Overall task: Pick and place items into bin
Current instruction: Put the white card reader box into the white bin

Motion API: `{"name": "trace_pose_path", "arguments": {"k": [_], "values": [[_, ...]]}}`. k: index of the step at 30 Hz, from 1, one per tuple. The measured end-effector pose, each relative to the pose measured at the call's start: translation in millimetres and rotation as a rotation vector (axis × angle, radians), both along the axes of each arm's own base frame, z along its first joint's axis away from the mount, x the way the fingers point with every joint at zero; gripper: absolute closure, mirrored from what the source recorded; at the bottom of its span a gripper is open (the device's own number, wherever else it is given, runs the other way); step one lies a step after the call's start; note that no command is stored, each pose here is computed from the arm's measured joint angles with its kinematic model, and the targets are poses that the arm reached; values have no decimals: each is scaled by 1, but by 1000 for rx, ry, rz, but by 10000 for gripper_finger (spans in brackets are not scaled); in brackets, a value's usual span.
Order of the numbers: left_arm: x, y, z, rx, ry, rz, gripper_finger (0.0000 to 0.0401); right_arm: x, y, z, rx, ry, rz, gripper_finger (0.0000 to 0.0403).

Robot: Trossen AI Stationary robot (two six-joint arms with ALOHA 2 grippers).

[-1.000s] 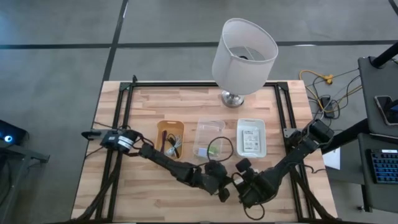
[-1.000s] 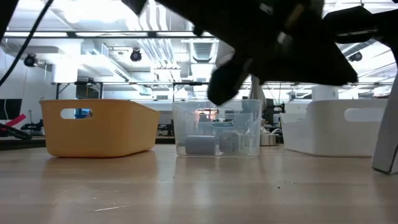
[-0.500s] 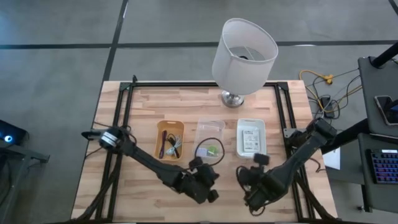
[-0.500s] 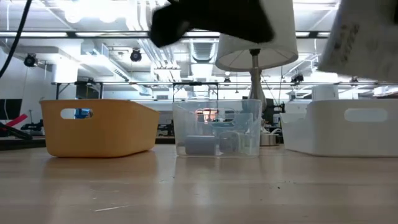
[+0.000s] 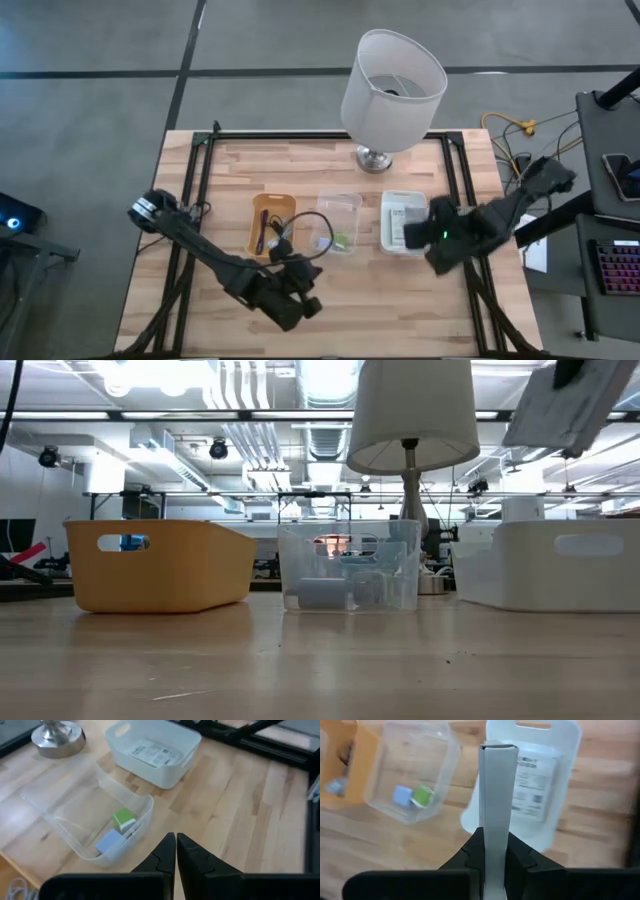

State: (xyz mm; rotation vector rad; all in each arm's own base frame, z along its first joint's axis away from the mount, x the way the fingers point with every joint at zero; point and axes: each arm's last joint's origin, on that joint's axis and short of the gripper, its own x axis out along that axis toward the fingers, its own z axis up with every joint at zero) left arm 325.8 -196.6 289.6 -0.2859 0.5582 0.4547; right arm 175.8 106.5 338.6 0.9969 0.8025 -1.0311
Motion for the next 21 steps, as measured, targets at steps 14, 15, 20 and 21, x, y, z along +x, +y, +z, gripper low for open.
{"name": "trace_pose_path", "arguments": {"k": [14,15,20,21], "values": [[-57,-8,38,-51,-91,-53,401,-11,-73,-105,252,-142,-174,374],[-60,-8,40,-56,-101,-50,401,-11,-75,-110,266,-159,-176,374],[-72,-7,49,-71,-170,-11,401,-6,-88,-134,323,-230,-159,374],[-73,-7,50,-68,-176,-8,401,-6,-90,-139,328,-221,-156,374]]}}
